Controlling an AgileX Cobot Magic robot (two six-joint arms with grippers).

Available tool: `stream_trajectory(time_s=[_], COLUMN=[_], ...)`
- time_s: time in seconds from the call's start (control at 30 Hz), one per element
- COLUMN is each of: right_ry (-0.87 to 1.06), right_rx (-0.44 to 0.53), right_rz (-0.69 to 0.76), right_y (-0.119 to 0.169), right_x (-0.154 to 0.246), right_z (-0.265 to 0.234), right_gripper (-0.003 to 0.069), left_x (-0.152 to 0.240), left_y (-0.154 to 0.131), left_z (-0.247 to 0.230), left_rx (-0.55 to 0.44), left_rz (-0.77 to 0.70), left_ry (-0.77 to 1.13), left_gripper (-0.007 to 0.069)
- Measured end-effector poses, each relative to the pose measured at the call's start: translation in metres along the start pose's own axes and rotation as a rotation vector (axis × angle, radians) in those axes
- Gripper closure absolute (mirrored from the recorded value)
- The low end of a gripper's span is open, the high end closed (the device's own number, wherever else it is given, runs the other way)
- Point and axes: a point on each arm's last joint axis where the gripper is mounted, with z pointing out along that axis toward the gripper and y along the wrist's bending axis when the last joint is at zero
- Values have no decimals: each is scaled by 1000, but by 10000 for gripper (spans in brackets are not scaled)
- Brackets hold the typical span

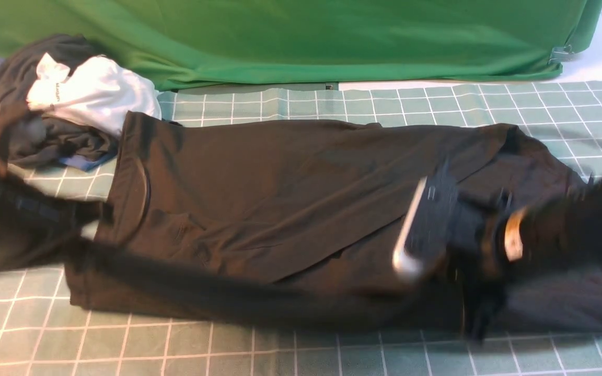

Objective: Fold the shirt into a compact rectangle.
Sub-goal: 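Fold the black garment in half by bringing its near edge over to the far edge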

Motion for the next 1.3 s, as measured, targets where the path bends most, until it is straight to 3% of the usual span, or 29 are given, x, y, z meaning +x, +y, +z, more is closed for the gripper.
stream_trajectory(time_s=[0.5, 0.8, 1.07, 1.17, 1.27, 1.3], right_ry=[-55, -48, -15, -15, -42, -42], right_rx=[156, 195, 167, 166, 190, 191], right_rz=[9, 36, 42, 42, 45, 45], right_y=[-120, -181, -186, -186, -188, -188], right_x=[-60, -78, -72, -71, -73, -73], right_z=[43, 101, 158, 165, 164, 164], right_gripper=[636, 636, 620, 571, 440, 433], left_x=[-140, -188, -189, -189, -193, -194], left_y=[8, 22, 29, 30, 30, 30], left_z=[69, 125, 167, 172, 170, 170], left_rx=[1, 20, -2, -8, -4, -3], left_rz=[-121, -188, -192, -188, -188, -188], left_ry=[-81, -73, -38, -41, -69, -71], left_gripper=[611, 610, 582, 542, 431, 424])
